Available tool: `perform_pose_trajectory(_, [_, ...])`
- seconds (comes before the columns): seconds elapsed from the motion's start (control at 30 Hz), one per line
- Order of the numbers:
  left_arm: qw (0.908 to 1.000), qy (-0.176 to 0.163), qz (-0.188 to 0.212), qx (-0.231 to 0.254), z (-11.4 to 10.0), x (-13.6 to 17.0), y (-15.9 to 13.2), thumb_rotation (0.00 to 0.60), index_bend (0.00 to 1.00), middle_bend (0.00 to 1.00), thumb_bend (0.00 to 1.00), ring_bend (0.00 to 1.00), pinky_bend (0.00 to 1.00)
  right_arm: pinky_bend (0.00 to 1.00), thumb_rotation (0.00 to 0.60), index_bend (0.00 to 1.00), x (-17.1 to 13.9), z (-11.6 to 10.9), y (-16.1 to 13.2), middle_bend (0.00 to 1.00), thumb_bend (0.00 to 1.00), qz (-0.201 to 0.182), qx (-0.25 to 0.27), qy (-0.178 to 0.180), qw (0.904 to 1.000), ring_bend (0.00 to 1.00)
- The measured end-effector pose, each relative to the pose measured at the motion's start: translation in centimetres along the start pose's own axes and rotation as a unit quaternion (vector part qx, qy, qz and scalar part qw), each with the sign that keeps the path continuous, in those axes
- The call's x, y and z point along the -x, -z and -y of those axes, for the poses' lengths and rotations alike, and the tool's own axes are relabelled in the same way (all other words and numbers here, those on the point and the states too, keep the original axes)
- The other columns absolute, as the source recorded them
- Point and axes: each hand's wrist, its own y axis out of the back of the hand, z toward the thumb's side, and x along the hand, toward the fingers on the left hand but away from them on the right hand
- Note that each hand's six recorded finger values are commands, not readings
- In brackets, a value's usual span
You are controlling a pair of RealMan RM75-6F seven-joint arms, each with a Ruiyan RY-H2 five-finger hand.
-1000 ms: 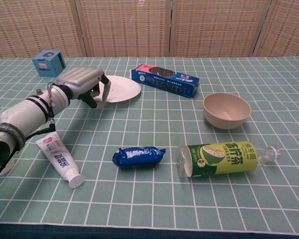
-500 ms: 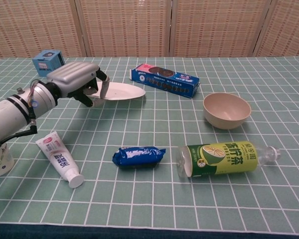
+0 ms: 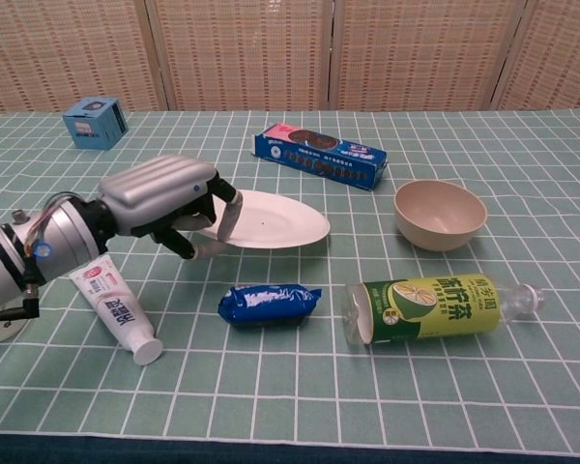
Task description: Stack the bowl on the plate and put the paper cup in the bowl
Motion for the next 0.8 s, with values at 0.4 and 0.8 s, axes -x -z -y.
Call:
perform_pose_trajectory(0.4, [0.9996, 0.025, 0.004, -0.01, 1.2, -0.3, -1.9, 0.6, 0.43, 0.95, 0.35, 0.91, 1.0, 0.41, 0.6, 0.2, -0.2, 0.1, 0.6, 0.35, 0.06, 0.007, 0.002, 0.0, 1.0, 0.24])
perform_pose_trajectory(0.8, [0.9973, 0.062, -0.036, -0.018, 0.1, 0.9, -2.3, 0.6, 0.14, 0.42, 0.23, 0.45, 0.9, 0.41, 0.6, 0.2, 0.1, 0.2, 0.6, 0.35, 0.06, 0.005, 0.005, 0.001, 1.0, 0.24])
